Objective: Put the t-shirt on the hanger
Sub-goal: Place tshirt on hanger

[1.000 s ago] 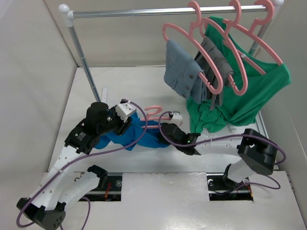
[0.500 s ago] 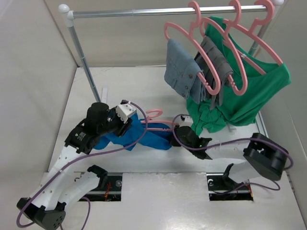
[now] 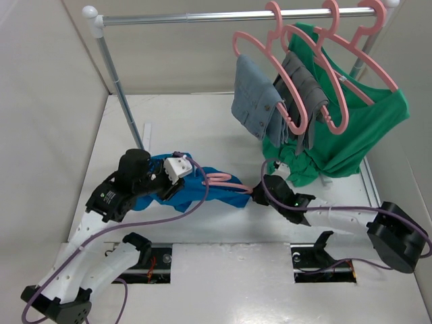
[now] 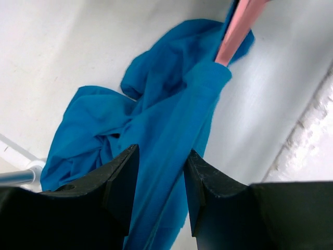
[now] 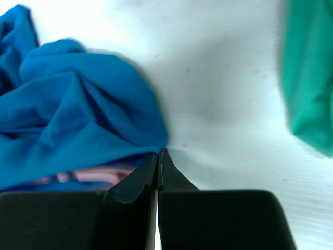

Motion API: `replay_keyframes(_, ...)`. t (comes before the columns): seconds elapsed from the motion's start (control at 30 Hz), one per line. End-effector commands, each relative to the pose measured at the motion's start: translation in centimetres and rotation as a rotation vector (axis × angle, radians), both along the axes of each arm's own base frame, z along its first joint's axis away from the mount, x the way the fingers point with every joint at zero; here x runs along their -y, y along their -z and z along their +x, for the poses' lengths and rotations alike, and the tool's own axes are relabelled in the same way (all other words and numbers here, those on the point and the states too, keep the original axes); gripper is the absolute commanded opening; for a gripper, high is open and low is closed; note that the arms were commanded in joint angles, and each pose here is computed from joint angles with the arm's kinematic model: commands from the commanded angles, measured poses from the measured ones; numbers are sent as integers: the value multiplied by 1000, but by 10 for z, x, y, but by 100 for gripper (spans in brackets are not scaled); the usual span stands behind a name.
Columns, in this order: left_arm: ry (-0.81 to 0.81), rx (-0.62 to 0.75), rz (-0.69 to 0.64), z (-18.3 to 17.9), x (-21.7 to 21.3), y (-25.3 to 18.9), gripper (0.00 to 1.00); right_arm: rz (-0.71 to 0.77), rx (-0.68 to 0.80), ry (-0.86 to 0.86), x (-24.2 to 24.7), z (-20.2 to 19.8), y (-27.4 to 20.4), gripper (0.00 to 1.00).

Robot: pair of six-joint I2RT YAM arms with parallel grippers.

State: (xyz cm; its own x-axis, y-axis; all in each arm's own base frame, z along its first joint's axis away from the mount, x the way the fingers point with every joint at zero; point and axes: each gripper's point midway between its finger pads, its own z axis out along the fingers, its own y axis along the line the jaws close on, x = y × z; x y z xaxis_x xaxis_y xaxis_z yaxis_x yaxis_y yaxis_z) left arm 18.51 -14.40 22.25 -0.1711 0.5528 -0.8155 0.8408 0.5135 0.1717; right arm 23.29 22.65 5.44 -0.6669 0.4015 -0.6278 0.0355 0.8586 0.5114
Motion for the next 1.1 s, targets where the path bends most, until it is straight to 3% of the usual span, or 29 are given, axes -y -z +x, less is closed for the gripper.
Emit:
replay_keyframes(0.0, 72, 95, 1, -10, -2, -32, 0, -225, -86, 132, 67, -8, 35, 0)
replay_keyframes(0.13, 144, -5, 71, -24, -5, -4, 0, -231, -37, 167, 84, 3, 21, 0)
replay_keyframes(0.23, 59, -12, 122, -11, -15, 10, 0, -278, 64, 125, 83, 17, -8, 0)
replay_keyframes(0.4, -14, 1, 107, 10, -12, 11, 0, -446, 341, -155, 46, 38, -83, 0)
replay_keyframes(0.63, 68, -1, 23, 12, 11, 4, 0, -430, 604, -618, -33, 24, -147, 0)
replay_keyframes(0.73, 188, 29, -39, 0, 26, -9, 0, -405, 661, -768, -60, 13, -157, 1)
replay_keyframes(0.97, 247, 52, -84, -7, 34, -20, 0, -324, 726, -963, -84, -10, -169, 27)
replay_keyframes(1.0, 246, 44, -80, -8, 33, -19, 0, -312, 740, -967, -84, -13, -174, 33)
replay_keyframes(1.07, 246, 44, -80, -8, 33, -19, 0, -343, 751, -1002, -80, -16, -177, 62)
